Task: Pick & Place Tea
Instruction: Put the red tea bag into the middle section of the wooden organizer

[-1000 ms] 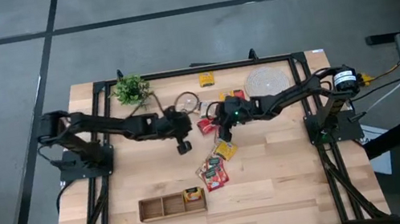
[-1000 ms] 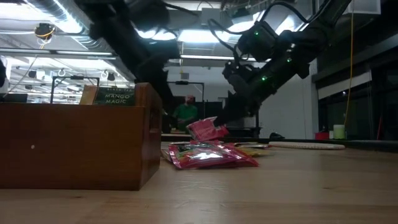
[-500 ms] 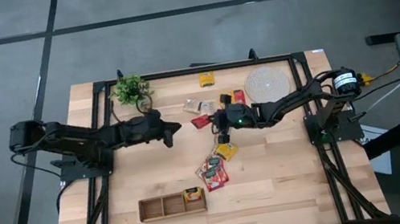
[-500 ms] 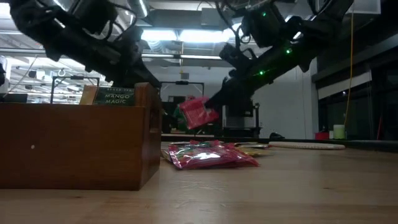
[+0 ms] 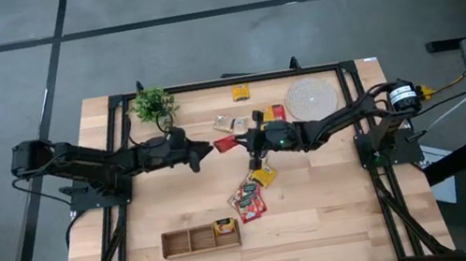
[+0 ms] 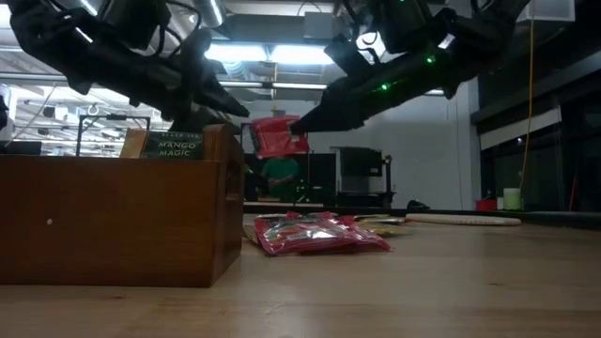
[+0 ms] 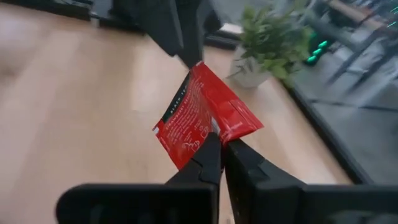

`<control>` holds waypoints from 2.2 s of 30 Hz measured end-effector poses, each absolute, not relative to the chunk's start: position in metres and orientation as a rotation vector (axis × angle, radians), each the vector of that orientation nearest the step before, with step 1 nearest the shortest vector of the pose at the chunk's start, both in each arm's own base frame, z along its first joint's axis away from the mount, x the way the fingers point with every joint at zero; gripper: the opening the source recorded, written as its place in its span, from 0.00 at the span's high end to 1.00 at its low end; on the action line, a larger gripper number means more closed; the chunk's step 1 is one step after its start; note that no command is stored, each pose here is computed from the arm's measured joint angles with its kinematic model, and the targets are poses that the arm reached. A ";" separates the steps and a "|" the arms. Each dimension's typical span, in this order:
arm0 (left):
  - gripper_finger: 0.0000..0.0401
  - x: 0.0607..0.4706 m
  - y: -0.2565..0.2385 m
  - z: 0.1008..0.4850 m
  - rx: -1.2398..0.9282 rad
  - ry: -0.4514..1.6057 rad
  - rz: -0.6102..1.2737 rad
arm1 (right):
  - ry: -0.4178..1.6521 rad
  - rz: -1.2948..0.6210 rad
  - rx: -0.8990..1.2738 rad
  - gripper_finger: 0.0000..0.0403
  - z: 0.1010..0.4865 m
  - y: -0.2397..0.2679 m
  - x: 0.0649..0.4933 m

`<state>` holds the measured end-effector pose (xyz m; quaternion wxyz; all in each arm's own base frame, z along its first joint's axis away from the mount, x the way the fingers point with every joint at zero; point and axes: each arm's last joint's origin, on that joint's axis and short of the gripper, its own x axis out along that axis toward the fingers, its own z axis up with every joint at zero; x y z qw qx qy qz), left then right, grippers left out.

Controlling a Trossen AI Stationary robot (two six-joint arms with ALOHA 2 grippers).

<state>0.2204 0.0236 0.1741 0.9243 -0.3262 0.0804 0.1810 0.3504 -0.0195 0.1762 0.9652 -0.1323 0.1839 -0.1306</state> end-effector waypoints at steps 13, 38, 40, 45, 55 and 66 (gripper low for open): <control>0.64 0.222 0.009 0.178 -0.471 0.159 0.331 | 0.367 -0.160 -0.208 0.97 0.184 -0.020 0.358; 0.91 0.222 0.009 0.177 -0.290 0.196 0.310 | 0.317 -0.123 -0.196 0.96 0.188 -0.019 0.359; 0.97 0.222 0.009 0.177 -0.281 0.199 0.299 | 0.317 -0.118 -0.196 0.96 0.188 -0.019 0.359; 0.99 0.222 0.006 0.177 -0.244 0.215 0.262 | 0.318 -0.111 -0.136 0.90 0.188 -0.018 0.359; 0.99 0.220 -0.027 0.174 0.138 0.274 0.114 | 0.457 0.033 0.093 0.63 0.175 -0.014 0.354; 0.99 0.214 -0.058 0.180 0.552 0.222 0.041 | 0.487 0.455 0.461 0.46 0.180 -0.015 0.351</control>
